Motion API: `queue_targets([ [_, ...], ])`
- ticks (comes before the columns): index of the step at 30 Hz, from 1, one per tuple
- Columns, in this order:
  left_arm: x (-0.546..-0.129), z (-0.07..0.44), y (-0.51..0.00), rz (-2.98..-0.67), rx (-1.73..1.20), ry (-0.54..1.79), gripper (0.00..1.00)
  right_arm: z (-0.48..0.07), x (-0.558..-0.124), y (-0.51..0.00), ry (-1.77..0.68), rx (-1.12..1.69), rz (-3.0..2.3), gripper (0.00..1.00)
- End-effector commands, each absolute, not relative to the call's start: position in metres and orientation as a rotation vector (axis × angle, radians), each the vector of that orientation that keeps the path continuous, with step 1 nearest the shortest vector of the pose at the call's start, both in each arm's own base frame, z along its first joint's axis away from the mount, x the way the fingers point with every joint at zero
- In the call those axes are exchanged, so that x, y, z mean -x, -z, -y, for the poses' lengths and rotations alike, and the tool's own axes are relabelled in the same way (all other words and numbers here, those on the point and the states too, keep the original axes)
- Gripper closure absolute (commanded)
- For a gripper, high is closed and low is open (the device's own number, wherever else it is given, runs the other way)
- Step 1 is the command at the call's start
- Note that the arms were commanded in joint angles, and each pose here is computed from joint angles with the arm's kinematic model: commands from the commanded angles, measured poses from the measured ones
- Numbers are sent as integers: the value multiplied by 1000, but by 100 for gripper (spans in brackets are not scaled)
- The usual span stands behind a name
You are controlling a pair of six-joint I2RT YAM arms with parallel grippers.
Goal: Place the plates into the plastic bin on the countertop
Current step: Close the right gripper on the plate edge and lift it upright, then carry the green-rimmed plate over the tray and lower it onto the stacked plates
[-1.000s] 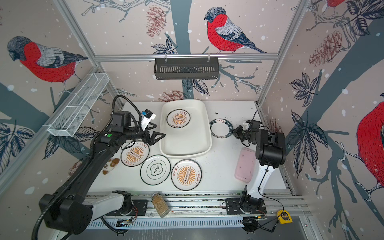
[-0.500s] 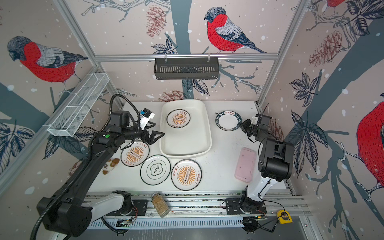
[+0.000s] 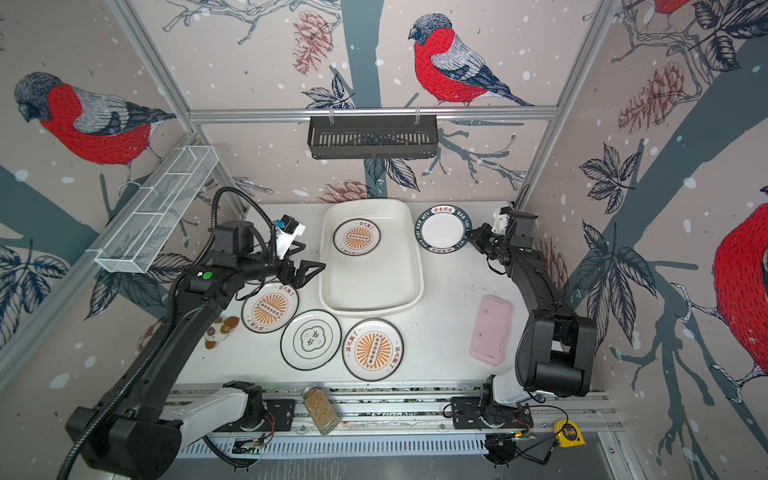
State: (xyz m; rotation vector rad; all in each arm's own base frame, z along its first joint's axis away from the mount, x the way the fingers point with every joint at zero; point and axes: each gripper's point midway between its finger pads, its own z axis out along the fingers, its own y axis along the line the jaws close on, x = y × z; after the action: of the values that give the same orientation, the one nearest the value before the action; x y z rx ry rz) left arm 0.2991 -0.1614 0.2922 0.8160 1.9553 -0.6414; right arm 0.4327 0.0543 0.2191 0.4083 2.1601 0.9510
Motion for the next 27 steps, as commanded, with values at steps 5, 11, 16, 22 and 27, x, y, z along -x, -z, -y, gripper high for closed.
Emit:
queue_targets([
  [5,-299,159,-291,-1940,-821,608,2,-123,-429,-243,-954,-240,-2173,97],
  [11,-297,162,-292,-1933,-822,638,2,-189,-441,-239,-1003,-145,-2198,96],
  [16,-293,160,-296,-1915,-814,622,2,-231,-459,-223,-1032,-110,-2221,96],
  [22,-292,159,-301,-1899,-812,615,2,-273,-484,-194,-1074,-92,-2259,96],
  [27,-292,159,-306,-1888,-814,610,2,-296,-506,-170,-1058,-85,-2294,96],
])
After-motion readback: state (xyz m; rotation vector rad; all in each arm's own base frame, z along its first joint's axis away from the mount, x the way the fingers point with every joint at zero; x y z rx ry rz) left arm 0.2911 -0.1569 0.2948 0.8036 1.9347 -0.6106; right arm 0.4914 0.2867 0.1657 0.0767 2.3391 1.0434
